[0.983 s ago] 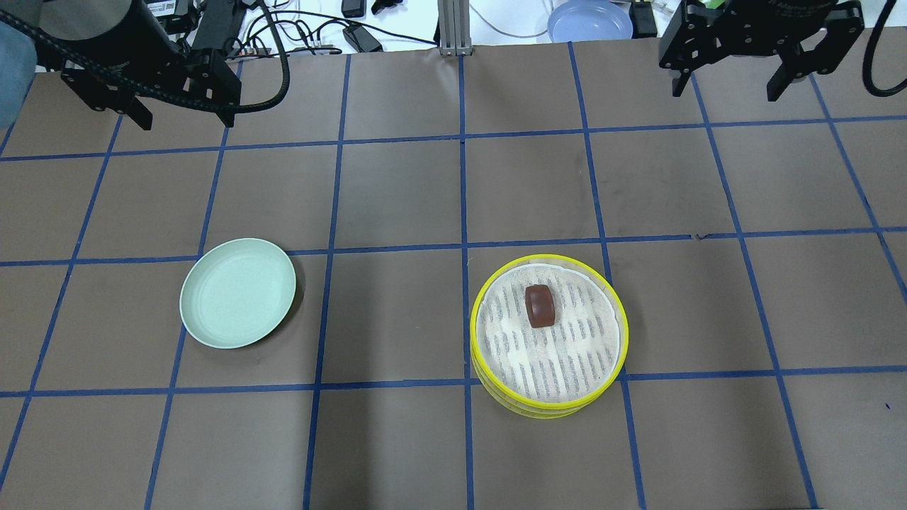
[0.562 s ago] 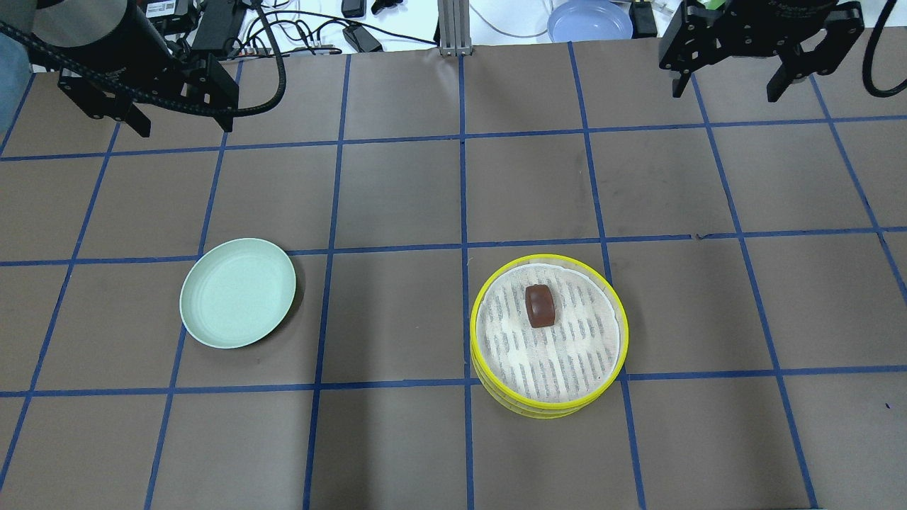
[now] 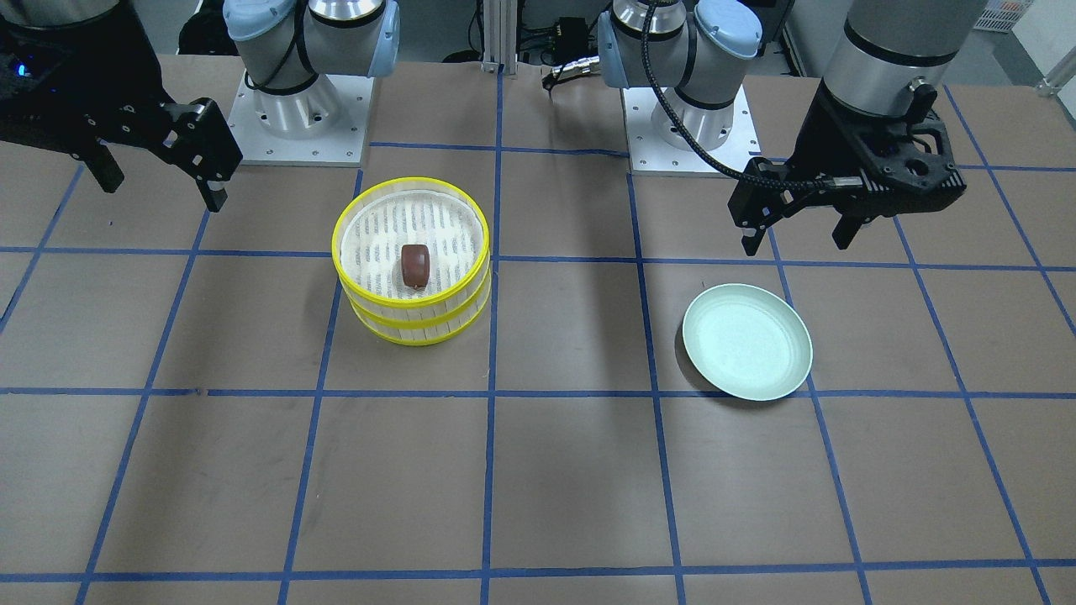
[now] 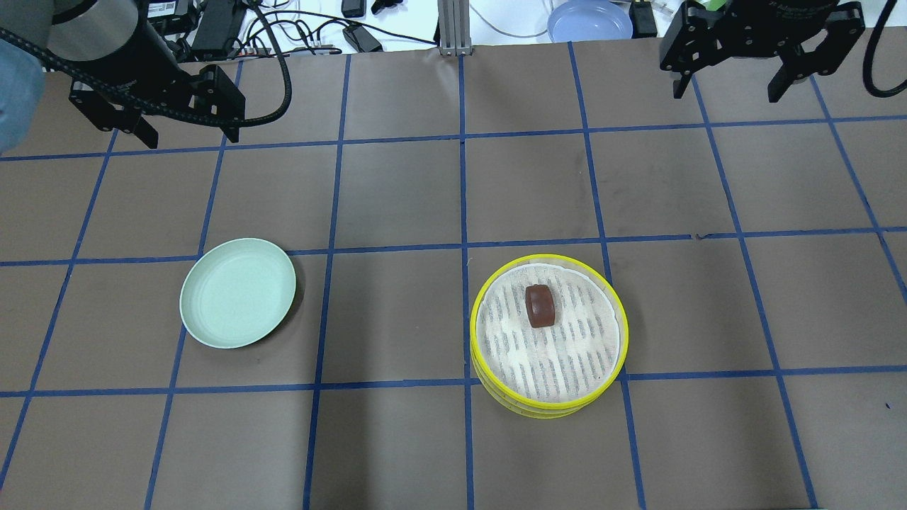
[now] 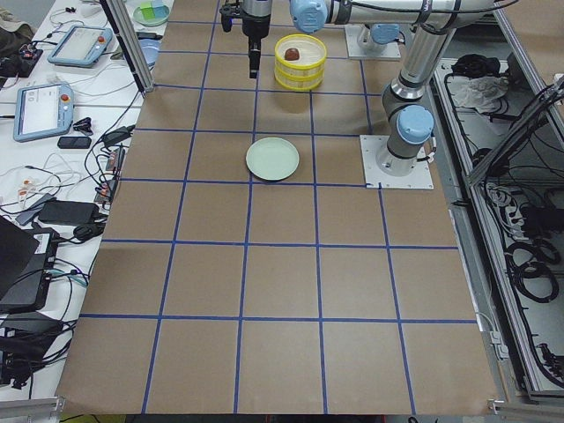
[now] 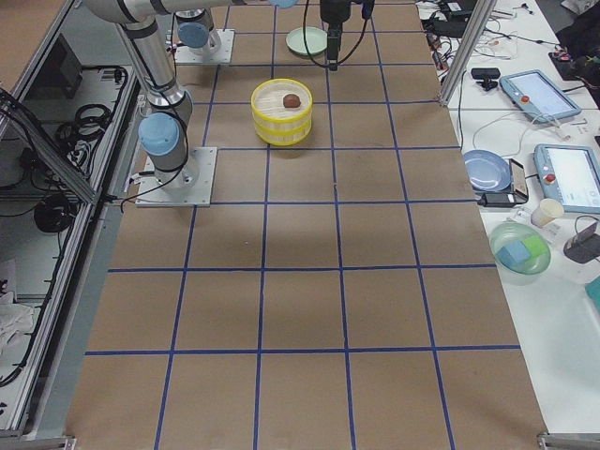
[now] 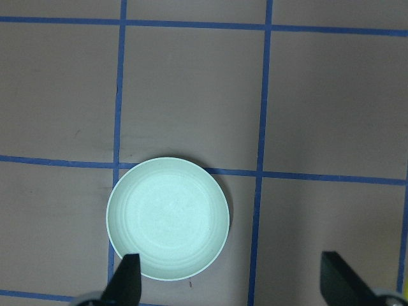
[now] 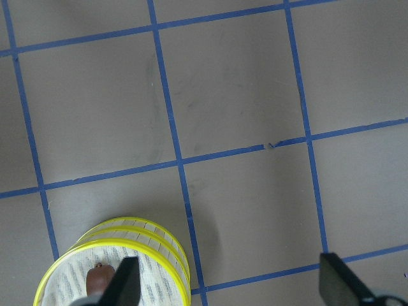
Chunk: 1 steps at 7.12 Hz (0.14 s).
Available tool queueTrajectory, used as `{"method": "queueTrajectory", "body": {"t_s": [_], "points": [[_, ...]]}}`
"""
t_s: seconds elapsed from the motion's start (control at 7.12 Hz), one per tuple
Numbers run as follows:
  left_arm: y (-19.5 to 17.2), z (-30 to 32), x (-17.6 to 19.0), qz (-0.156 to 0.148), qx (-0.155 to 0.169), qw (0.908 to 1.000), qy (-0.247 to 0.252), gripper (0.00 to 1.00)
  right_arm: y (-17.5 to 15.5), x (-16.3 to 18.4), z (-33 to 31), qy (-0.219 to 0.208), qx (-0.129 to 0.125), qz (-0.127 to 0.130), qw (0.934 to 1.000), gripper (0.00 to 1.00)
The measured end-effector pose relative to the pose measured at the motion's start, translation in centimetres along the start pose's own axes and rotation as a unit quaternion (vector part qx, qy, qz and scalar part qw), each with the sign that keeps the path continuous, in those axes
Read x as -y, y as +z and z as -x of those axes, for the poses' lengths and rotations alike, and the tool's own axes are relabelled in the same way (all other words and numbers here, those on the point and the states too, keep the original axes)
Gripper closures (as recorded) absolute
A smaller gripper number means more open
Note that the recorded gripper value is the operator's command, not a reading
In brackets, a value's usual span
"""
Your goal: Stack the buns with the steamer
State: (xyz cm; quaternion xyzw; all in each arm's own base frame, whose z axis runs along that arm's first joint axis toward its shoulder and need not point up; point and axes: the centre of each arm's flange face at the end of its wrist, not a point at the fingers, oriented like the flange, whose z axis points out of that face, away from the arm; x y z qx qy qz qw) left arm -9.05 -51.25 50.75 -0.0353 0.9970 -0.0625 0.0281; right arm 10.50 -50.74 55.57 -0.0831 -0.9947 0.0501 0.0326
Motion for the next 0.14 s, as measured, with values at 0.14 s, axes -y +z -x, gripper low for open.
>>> {"method": "queueTrajectory", "body": {"t_s": [0.14], "points": [[0.07,-0.02,-0.04,0.000,0.000,1.0000,0.000,0.00,0.03,0.02,0.01,-0.001,0.000,0.000,1.0000,0.00]]}}
